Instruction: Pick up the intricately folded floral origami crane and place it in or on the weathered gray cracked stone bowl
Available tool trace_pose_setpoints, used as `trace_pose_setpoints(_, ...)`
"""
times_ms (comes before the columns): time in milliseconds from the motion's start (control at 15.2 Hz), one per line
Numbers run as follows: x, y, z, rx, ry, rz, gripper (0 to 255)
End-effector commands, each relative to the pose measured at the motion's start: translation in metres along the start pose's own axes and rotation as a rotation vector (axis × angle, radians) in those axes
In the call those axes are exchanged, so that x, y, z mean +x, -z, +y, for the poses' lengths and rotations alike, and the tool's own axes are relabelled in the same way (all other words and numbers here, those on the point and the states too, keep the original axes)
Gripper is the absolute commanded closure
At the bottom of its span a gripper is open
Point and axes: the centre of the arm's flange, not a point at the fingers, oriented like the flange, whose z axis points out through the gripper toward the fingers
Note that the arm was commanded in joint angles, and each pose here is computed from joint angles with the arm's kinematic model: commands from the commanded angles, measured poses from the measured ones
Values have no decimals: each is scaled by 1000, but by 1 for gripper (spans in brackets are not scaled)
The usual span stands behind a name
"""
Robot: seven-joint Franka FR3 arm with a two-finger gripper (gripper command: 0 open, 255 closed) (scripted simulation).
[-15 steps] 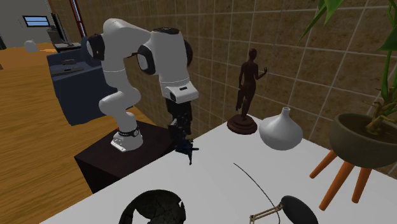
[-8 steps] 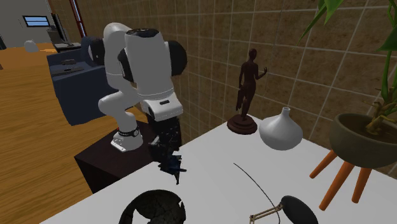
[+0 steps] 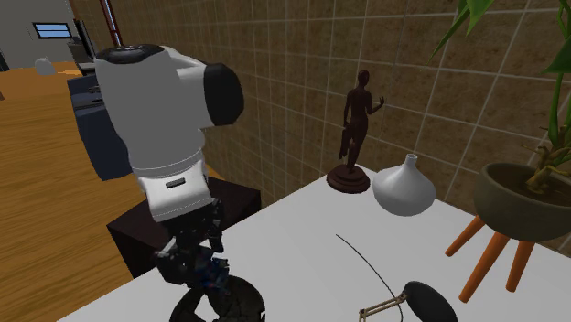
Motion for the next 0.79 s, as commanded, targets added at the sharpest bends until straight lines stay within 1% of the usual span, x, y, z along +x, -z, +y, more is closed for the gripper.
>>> trace_pose_setpoints(0,-2,-5,15,0,2,1,255)
trace_pose_setpoints(726,-8,-63,13,0,2,1,255)
